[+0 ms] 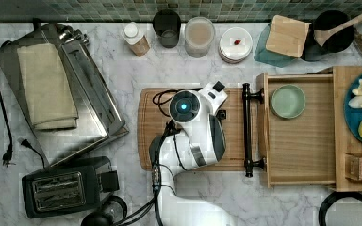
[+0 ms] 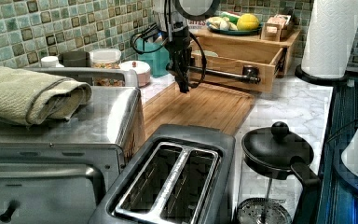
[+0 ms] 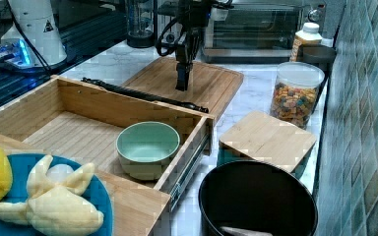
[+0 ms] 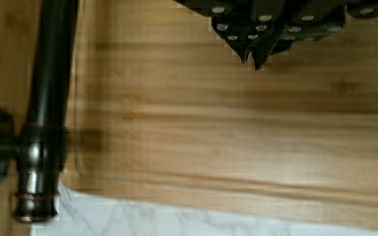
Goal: Close the drawer.
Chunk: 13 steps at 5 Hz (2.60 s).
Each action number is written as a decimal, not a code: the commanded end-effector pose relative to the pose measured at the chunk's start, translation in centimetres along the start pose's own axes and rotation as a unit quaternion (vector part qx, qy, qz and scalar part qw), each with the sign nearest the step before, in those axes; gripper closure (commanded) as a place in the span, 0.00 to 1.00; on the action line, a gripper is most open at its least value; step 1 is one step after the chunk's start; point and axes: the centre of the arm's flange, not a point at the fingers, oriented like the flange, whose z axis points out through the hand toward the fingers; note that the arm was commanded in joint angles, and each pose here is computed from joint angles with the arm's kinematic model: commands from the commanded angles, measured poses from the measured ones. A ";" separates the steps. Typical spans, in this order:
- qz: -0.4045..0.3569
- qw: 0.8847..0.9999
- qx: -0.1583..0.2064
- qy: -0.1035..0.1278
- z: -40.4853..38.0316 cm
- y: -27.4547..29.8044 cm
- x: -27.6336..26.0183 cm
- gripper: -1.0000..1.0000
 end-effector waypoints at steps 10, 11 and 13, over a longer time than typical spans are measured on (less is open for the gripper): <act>0.056 0.995 0.009 0.080 1.1 43.7 -7.5 1.00; 0.061 0.995 -0.005 0.082 2.7 47.3 -8.2 1.00; 0.075 0.994 -0.055 0.066 2.2 50.9 -9.5 1.00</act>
